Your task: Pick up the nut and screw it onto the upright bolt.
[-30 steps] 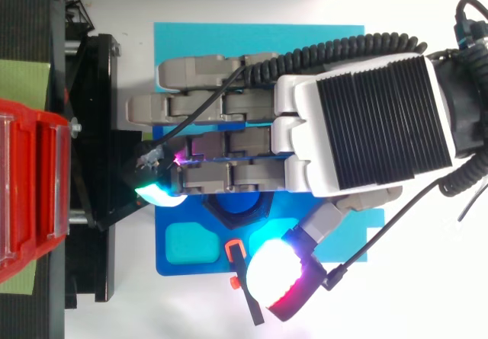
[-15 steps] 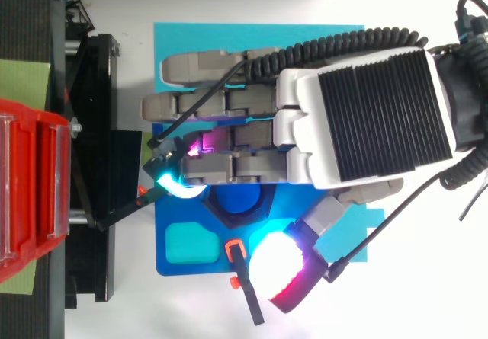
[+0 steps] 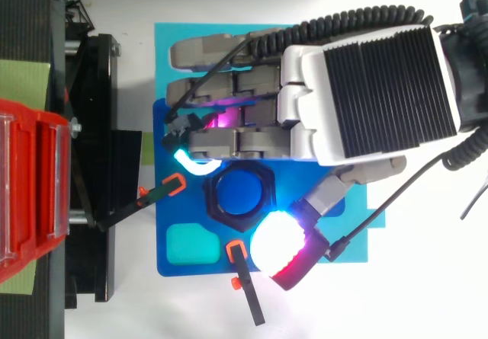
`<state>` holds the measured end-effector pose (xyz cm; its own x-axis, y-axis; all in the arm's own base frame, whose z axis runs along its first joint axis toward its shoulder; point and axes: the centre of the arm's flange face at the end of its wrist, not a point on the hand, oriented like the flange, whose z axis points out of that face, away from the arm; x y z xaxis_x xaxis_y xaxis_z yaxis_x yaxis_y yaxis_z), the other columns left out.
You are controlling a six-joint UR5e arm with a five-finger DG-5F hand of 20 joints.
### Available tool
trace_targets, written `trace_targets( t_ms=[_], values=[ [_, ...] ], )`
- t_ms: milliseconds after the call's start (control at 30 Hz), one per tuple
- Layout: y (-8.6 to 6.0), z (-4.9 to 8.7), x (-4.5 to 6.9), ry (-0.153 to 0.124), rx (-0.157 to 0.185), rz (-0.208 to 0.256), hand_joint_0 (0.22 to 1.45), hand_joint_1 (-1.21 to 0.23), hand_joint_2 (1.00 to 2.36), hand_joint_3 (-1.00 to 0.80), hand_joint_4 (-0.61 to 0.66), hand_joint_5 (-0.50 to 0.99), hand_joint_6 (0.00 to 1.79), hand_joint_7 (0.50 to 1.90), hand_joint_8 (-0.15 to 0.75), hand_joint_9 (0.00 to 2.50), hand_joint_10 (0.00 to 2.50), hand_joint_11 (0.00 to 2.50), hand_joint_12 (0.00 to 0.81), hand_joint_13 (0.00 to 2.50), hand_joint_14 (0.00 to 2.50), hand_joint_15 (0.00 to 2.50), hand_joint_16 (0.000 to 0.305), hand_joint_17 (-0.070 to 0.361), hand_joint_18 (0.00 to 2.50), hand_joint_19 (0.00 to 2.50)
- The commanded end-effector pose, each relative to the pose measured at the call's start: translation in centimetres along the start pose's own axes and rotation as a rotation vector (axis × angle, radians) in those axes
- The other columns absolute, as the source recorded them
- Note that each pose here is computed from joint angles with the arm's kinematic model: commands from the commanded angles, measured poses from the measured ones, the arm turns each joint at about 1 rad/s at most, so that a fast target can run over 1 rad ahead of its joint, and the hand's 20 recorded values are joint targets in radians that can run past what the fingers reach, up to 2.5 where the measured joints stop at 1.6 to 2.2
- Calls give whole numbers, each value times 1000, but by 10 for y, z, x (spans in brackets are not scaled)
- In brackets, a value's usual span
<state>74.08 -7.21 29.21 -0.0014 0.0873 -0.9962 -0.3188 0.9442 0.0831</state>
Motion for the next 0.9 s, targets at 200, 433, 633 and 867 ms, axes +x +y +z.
trace_targets(
  t_ms=[200, 433, 633, 867],
  values=[
    [-7, -3, -2, -6, -2, -4, 547, -153, 1000, -500, 81, 19, 723, 1164, 249, 1078, 0, 0, 181, 747, 0, 0, 13, 30, 350, 0],
    [-11, -6, -1, 0, 4, -2, 548, -174, 1000, -500, 55, 29, 747, 1123, 250, 1244, 0, 0, 153, 915, 0, 16, 8, 17, 502, 0],
    [-14, -7, -1, 3, 6, 0, 547, -199, 1000, -500, 53, 36, 745, 1112, 195, 1624, 6, 157, 117, 1044, 0, 30, 3, 6, 643, 0],
    [-18, -10, -3, -2, 4, -2, 546, -215, 1000, -500, 55, 39, 743, 1108, 200, 1831, 14, 364, 99, 1160, 3, 58, 1, 2, 734, 44]
  ],
)
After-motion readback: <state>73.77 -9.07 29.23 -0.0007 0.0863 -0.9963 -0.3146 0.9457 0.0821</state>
